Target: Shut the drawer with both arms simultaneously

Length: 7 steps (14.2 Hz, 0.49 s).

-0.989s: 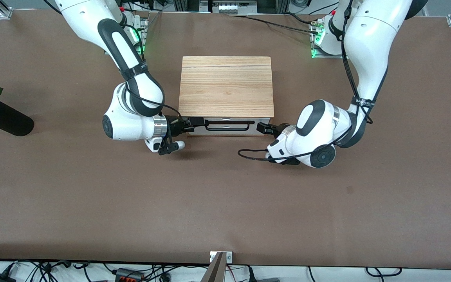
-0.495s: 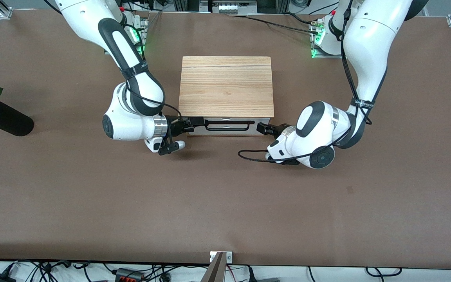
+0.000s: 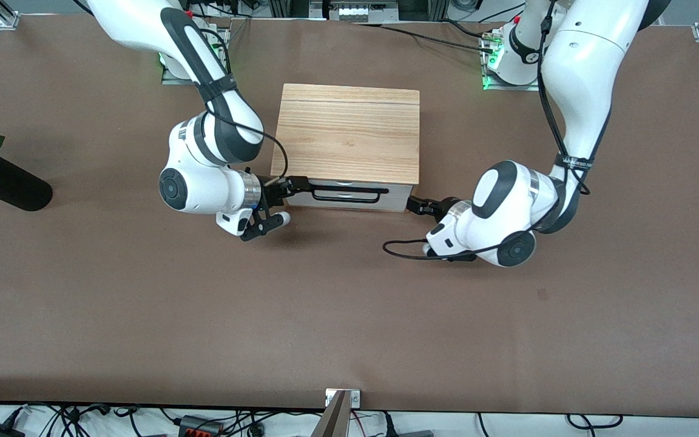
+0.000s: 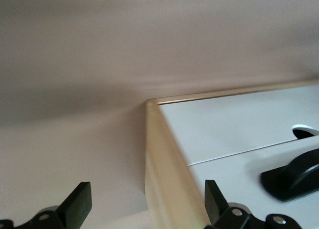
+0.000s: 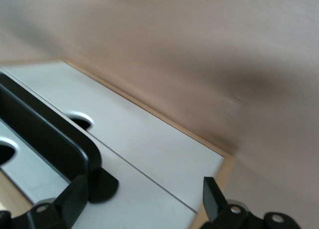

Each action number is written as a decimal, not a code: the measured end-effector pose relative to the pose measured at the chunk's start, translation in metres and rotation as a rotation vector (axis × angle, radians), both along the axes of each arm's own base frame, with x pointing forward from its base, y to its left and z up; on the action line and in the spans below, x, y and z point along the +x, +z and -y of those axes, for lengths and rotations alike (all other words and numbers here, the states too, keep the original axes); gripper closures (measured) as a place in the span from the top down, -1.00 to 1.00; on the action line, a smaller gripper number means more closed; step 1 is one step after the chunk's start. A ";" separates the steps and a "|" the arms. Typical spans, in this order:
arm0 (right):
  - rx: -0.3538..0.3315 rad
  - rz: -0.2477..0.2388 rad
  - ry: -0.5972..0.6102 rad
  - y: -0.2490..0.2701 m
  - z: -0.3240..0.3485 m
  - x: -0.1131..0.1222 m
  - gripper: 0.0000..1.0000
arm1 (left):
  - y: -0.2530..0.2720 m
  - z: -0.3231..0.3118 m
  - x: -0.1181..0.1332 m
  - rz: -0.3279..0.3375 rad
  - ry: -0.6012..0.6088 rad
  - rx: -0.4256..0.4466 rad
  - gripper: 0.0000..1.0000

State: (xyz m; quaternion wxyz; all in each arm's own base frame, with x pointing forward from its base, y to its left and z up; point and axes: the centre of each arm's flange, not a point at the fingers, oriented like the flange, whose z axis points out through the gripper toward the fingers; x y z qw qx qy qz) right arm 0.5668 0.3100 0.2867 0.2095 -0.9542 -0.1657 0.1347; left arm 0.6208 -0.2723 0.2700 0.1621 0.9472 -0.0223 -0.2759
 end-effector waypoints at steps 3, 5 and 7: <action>-0.153 -0.023 0.076 0.018 0.040 0.015 1.00 | 0.014 -0.012 0.012 0.031 0.025 -0.009 1.00; -0.198 -0.022 0.090 0.048 0.059 0.031 1.00 | 0.035 -0.027 0.026 0.076 0.043 -0.026 1.00; -0.255 -0.002 0.112 0.079 0.069 0.040 1.00 | 0.061 -0.047 0.039 0.127 0.043 -0.053 1.00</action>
